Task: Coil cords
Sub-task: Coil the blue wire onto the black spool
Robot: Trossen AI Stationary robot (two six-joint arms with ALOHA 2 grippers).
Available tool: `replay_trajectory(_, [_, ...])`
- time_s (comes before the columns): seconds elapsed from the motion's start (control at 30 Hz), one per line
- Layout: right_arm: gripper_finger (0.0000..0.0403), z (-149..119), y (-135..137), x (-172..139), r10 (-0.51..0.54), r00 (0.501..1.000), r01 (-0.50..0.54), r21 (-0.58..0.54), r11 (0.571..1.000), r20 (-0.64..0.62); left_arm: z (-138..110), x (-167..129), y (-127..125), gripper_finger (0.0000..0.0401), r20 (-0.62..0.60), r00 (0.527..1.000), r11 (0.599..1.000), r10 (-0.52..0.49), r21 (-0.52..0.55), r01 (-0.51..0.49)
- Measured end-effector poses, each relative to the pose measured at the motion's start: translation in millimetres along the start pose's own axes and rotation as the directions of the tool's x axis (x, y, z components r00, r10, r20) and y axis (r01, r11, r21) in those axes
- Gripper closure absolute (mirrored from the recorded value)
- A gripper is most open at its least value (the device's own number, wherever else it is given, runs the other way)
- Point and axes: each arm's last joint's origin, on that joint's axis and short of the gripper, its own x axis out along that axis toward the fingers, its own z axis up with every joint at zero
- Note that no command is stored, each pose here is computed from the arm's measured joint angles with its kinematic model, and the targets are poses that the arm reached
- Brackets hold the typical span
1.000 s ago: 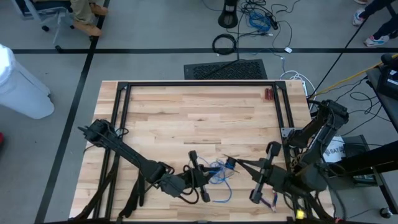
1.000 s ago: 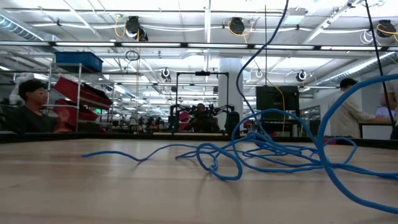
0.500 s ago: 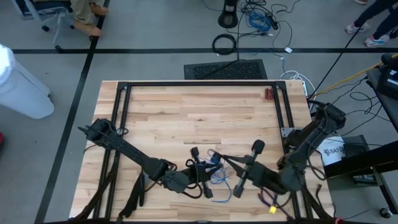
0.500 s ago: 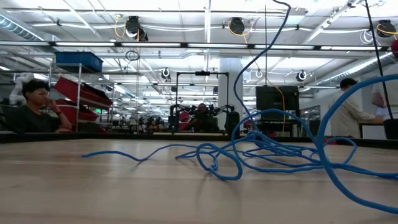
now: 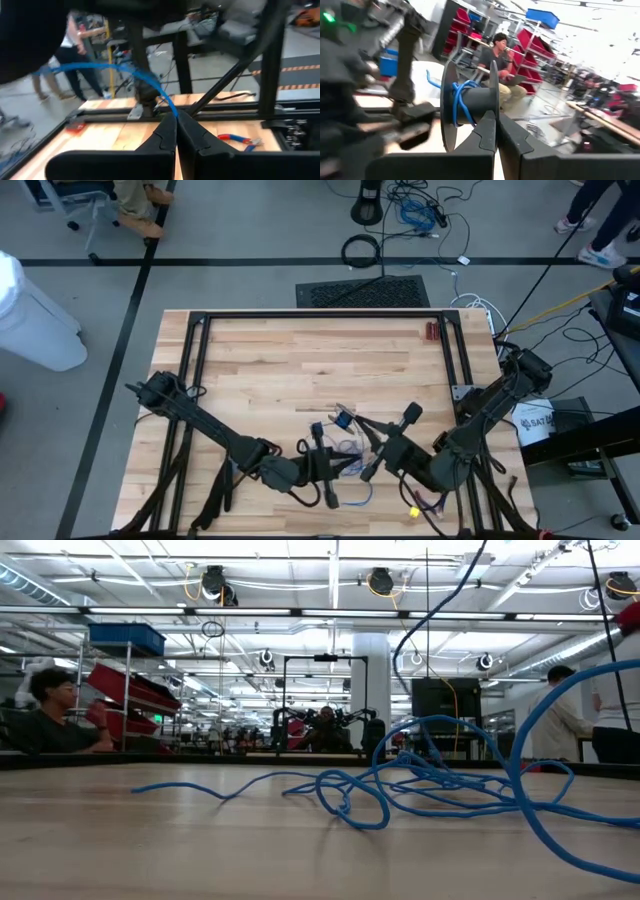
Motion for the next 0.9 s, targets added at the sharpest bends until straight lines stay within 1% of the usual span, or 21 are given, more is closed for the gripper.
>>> replay_trajectory(0.1, [0.0403, -4.2, 0.2, 0.2, -0.034, 0.999, 0.033, -0.041, 0.999, -0.021, 2.0, -2.5, -3.7, 0.0399, 0.019, 0.999, 0.999, -0.041, -0.007, 0.041])
replay_trajectory(0.2, [0.0403, -6.4, 0.9, 0.4, -0.036, 0.999, 0.034, -0.058, 0.998, -0.025, 3.9, -3.9, -4.8, 0.0400, 0.030, 0.997, 0.997, -0.074, -0.007, 0.074])
replay_trajectory(0.43, [0.0403, -8.2, 1.5, 0.2, -0.033, 0.999, 0.030, -0.119, 0.992, -0.027, 13.4, -15.4, -9.3, 0.0400, 0.051, 0.993, 0.992, -0.106, 0.081, 0.101])
replay_trajectory(0.57, [0.0403, -10.6, 2.4, 0.2, -0.023, 0.999, 0.018, -0.140, 0.990, -0.029, 25.6, -25.8, -8.3, 0.0400, 0.079, 0.990, 0.991, -0.120, 0.070, 0.114])
replay_trajectory(0.63, [0.0403, -11.7, 3.5, 0.1, 0.002, 1.000, -0.005, -0.145, 0.989, -0.025, 30.1, -30.1, -8.2, 0.0400, 0.088, 0.988, 0.991, -0.125, 0.064, 0.119])
replay_trajectory(0.77, [0.0403, -11.9, 5.0, 0.1, 0.051, 0.999, -0.053, -0.153, 0.987, -0.015, 39.2, -42.2, -10.0, 0.0400, 0.099, 0.988, 0.992, -0.115, 0.068, 0.109])
replay_trajectory(0.9, [0.0403, -12.9, 6.5, -0.1, 0.094, 0.996, -0.094, -0.173, 0.980, -0.009, 44.3, -55.3, -14.8, 0.0400, 0.092, 0.995, 0.990, -0.040, 0.135, 0.027])
